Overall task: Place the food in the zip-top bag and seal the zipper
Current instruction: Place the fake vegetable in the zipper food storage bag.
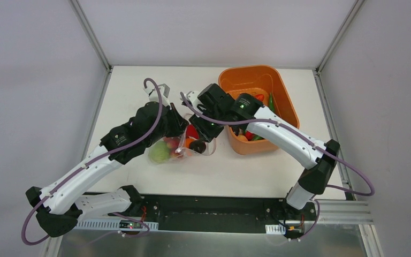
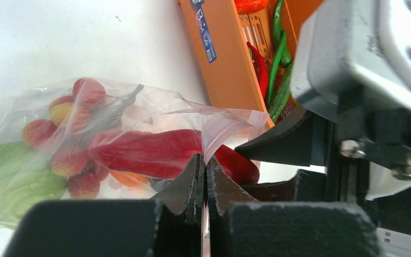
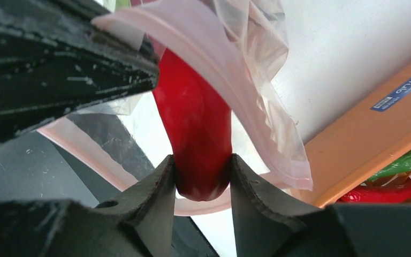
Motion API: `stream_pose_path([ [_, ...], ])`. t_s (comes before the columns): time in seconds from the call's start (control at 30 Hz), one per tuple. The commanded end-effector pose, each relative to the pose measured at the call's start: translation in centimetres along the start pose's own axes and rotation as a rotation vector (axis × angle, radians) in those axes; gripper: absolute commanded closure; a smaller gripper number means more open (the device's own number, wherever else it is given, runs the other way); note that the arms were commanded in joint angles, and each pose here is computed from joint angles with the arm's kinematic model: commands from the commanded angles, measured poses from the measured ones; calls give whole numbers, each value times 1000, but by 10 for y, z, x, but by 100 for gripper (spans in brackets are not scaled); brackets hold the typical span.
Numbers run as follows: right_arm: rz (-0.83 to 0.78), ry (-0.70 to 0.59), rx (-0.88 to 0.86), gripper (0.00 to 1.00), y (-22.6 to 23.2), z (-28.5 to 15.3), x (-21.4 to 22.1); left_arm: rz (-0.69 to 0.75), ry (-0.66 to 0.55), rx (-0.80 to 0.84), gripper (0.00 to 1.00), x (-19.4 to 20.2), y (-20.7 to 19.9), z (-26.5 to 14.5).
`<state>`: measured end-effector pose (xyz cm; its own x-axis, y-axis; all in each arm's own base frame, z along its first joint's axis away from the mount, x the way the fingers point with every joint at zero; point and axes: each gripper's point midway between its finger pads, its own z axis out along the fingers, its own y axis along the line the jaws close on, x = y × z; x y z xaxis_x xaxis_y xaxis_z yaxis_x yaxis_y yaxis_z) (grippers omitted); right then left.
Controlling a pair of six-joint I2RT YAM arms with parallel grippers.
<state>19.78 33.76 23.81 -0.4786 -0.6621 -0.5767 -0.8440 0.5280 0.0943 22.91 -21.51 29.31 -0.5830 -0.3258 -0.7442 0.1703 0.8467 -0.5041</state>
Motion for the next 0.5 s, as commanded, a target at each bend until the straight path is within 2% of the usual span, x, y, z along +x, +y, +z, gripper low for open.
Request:
stream_pose_path([
  [0.0, 18, -108, -20, 60, 7, -5, -32, -25, -46, 43, 100, -11, -8, -3],
  [0.1, 8, -157, -67, 55, 16, -8, -41, -31, -48, 43, 100, -11, -7, -2],
  [0.2, -2, -218, -129, 43, 27, -15, -48, -39, -56, 39, 100, -11, -5, -3],
  [0.37, -57, -294, -240, 42, 46, -30, -48, -53, -81, 24, 100, -13, 1, -6],
  [0.47, -77, -392, -233, 41, 45, -47, -53, -60, -91, 7, 100, -12, 7, -7],
])
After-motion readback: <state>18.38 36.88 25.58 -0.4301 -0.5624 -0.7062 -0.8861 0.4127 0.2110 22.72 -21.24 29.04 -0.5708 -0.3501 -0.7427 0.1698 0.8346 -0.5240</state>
